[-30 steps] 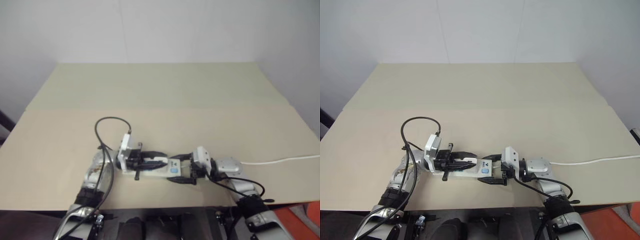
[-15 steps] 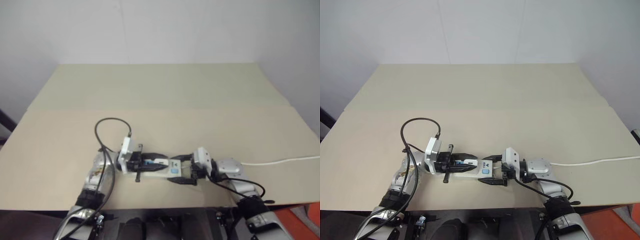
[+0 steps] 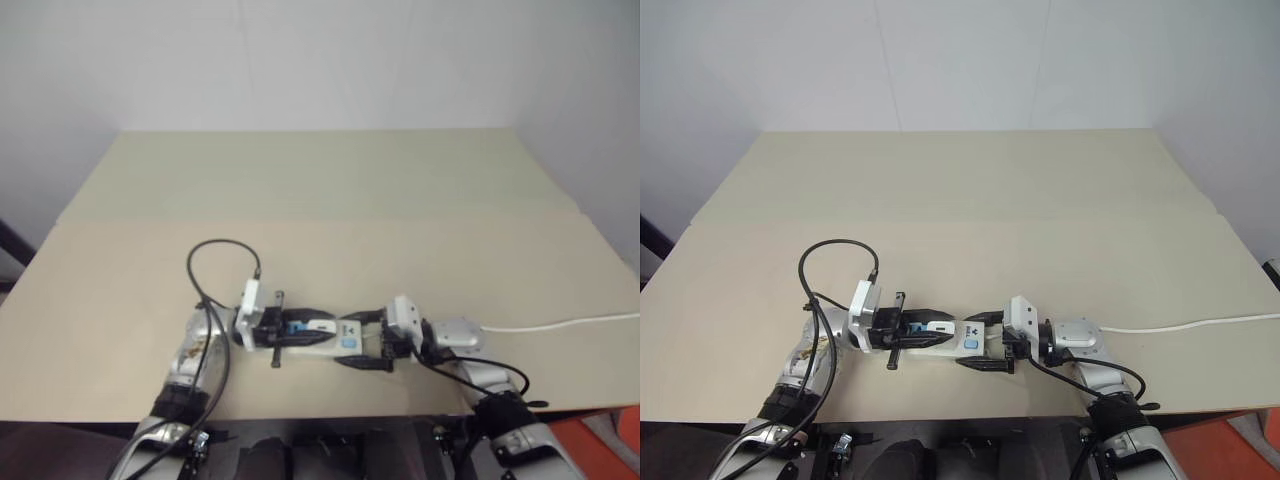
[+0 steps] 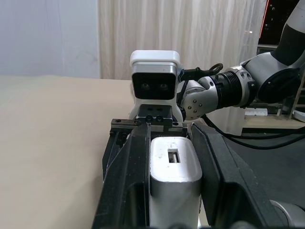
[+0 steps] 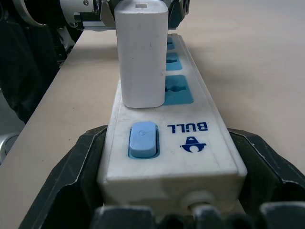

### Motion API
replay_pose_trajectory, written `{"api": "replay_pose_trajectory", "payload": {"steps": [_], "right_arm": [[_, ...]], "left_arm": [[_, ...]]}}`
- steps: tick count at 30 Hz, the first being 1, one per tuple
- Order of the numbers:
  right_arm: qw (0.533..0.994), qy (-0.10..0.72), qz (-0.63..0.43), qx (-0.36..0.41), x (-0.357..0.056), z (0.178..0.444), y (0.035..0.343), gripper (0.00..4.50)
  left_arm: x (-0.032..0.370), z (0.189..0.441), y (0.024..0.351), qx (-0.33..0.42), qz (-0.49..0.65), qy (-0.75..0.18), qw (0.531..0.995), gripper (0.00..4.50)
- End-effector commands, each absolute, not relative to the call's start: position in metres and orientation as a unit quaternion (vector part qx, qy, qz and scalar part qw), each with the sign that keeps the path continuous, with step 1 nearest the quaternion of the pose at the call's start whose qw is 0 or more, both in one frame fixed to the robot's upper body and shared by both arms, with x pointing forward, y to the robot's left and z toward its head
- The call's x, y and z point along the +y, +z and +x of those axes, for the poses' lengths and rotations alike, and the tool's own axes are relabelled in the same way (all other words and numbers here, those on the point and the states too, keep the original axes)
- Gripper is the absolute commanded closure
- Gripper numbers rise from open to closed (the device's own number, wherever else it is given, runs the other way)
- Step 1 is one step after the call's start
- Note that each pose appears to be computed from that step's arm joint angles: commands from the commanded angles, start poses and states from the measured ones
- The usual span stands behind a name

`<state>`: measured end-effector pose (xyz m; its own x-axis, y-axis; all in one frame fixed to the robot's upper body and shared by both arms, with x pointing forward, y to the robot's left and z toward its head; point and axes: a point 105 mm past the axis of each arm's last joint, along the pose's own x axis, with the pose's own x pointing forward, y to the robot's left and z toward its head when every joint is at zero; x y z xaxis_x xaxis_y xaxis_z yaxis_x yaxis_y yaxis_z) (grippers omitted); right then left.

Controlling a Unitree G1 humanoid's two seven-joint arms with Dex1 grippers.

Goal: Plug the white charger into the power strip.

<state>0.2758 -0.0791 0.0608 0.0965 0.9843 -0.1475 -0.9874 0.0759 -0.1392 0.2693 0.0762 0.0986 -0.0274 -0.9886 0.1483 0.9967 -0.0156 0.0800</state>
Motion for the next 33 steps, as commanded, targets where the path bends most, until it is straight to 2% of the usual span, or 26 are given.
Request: {"api": "replay_pose_trajectory", "payload": {"steps": [1, 10, 17, 20, 25, 29, 31, 33], "right_arm": [[0.723, 0.682, -0.105, 0.038, -0.081, 0.269, 0.047, 1.06], [0.723, 0.682, -0.103, 0.041, -0.081, 0.269, 0.046, 1.06], [0.722, 0.683, -0.103, 0.041, -0.080, 0.269, 0.046, 1.06], [0.723, 0.682, -0.104, 0.041, -0.080, 0.269, 0.046, 1.06], [0.725, 0.680, -0.105, 0.041, -0.081, 0.269, 0.046, 1.06], [0.729, 0.676, -0.097, 0.037, -0.082, 0.270, 0.047, 1.06], [0.726, 0.680, -0.095, 0.036, -0.082, 0.270, 0.047, 0.34], [0.728, 0.678, -0.098, 0.032, -0.083, 0.270, 0.049, 0.03]], "left_arm": [[0.082, 0.267, 0.072, -0.024, -0.029, -0.700, 0.713, 2.78], [0.085, 0.270, 0.074, -0.031, -0.024, -0.699, 0.714, 0.05], [0.089, 0.268, 0.082, -0.037, -0.013, -0.712, 0.701, 0.02], [0.100, 0.271, 0.106, -0.055, -0.018, -0.703, 0.709, 0.02], [0.152, 0.283, 0.163, -0.118, -0.034, -0.631, 0.766, 0.02], [0.199, 0.286, 0.171, -0.113, 0.026, -0.560, 0.820, 0.02], [0.214, 0.284, 0.168, -0.100, 0.029, -0.540, 0.835, 0.00], [0.222, 0.280, 0.162, -0.085, 0.029, -0.526, 0.846, 0.00]]}}
